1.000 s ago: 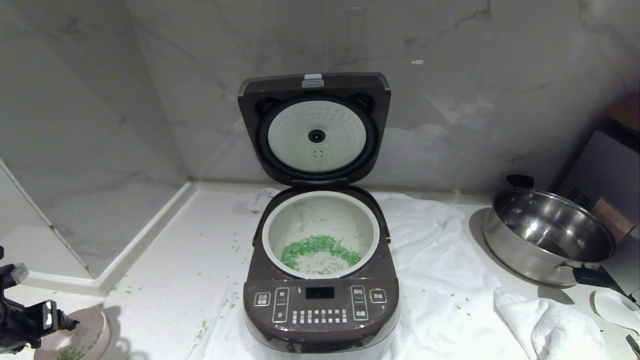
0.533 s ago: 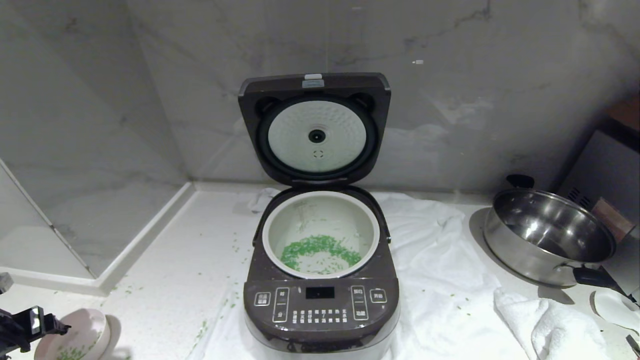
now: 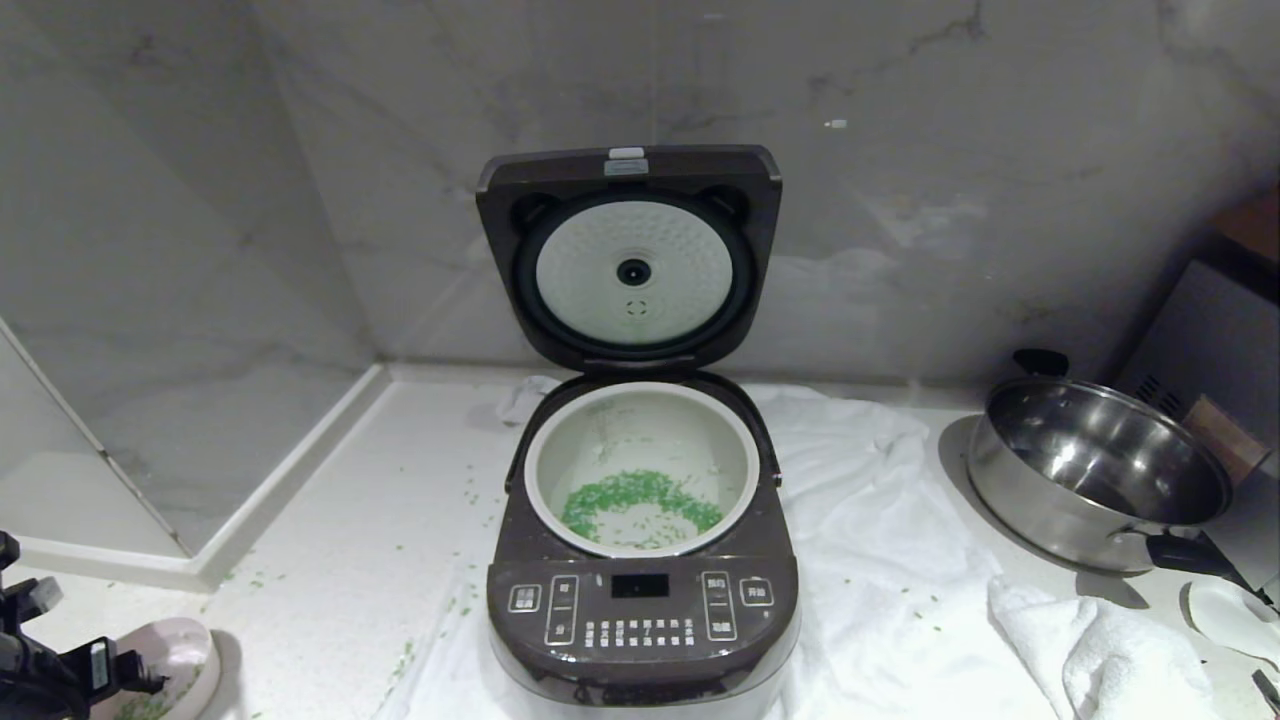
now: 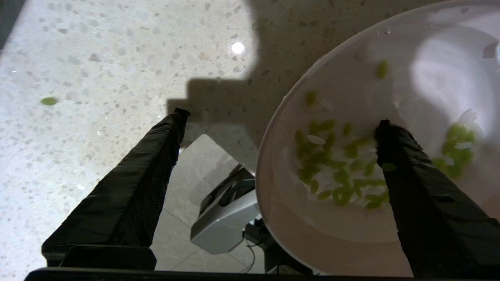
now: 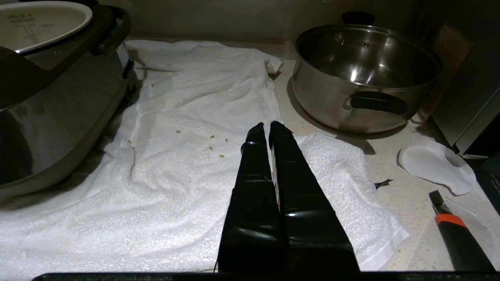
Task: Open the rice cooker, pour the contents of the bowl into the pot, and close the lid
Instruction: Pick up the bowl on the table
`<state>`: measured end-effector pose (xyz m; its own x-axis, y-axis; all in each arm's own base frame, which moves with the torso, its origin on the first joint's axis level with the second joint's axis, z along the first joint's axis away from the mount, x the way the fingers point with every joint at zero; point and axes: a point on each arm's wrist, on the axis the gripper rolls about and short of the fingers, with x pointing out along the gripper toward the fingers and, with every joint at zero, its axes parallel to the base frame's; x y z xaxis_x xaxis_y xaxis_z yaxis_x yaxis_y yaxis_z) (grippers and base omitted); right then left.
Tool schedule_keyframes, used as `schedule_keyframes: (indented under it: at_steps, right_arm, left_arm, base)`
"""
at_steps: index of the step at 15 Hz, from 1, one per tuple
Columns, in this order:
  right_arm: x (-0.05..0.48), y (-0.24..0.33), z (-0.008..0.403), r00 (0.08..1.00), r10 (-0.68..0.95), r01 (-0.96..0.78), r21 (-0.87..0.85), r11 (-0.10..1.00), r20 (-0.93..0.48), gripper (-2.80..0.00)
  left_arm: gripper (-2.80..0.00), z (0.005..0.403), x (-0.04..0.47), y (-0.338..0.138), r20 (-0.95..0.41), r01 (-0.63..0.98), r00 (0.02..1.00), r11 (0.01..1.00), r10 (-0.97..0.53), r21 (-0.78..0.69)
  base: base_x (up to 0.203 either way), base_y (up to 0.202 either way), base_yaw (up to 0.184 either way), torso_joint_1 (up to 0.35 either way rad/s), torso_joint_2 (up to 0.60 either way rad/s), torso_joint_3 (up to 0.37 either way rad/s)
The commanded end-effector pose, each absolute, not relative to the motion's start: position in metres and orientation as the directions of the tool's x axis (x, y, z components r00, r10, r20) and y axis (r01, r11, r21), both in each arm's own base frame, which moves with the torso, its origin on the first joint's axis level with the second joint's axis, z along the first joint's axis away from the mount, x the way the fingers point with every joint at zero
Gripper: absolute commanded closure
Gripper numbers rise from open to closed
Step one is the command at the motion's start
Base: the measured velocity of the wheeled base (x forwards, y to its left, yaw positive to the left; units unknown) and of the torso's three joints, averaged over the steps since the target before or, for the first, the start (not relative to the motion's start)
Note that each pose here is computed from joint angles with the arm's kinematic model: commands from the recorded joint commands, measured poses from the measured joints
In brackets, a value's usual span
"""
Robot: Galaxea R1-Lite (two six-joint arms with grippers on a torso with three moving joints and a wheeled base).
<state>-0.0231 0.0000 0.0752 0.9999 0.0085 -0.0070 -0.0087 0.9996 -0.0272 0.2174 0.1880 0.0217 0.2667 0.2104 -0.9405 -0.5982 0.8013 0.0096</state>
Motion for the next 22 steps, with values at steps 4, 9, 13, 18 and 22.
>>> schedule_keyframes:
  at_steps: [4, 9, 13, 18, 22]
  right_arm:
    - [-0.023, 0.0, 0.075, 1.0, 0.009, -0.009, -0.028, 1.0, -0.008, 0.0]
    - [-0.023, 0.0, 0.075, 1.0, 0.009, -0.009, -0.028, 1.0, -0.009, 0.0]
    - [-0.023, 0.0, 0.075, 1.0, 0.009, -0.009, -0.028, 1.0, -0.008, 0.0]
    - [-0.023, 0.0, 0.075, 1.0, 0.009, -0.009, -0.028, 1.0, -0.008, 0.0]
    - [-0.023, 0.0, 0.075, 1.0, 0.009, -0.009, -0.028, 1.0, -0.009, 0.0]
  left_arm:
    - [0.0, 0.005, 0.22, 0.189, -0.955, -0.596, 0.236, 0.803, 0.182, 0.005]
    - [0.0, 0.008, 0.219, 0.185, -0.953, -0.583, 0.249, 0.812, 0.171, -0.006]
    - [0.0, 0.004, 0.215, 0.174, -0.963, -0.526, 0.233, 0.85, 0.135, -0.008]
    - [0.0, 0.011, 0.214, 0.171, -0.958, -0.524, 0.248, 0.852, 0.144, -0.008]
    - [0.0, 0.021, 0.215, 0.166, -0.948, -0.52, 0.276, 0.854, 0.161, -0.006]
  base:
    - [0.0, 0.0, 0.0, 0.0, 0.0, 0.0]
    - [0.0, 0.0, 0.0, 0.0, 0.0, 0.0]
    - [0.0, 0.0, 0.0, 0.0, 0.0, 0.0]
    - [0.0, 0.0, 0.0, 0.0, 0.0, 0.0]
    - [0.0, 0.0, 0.0, 0.0, 0.0, 0.0]
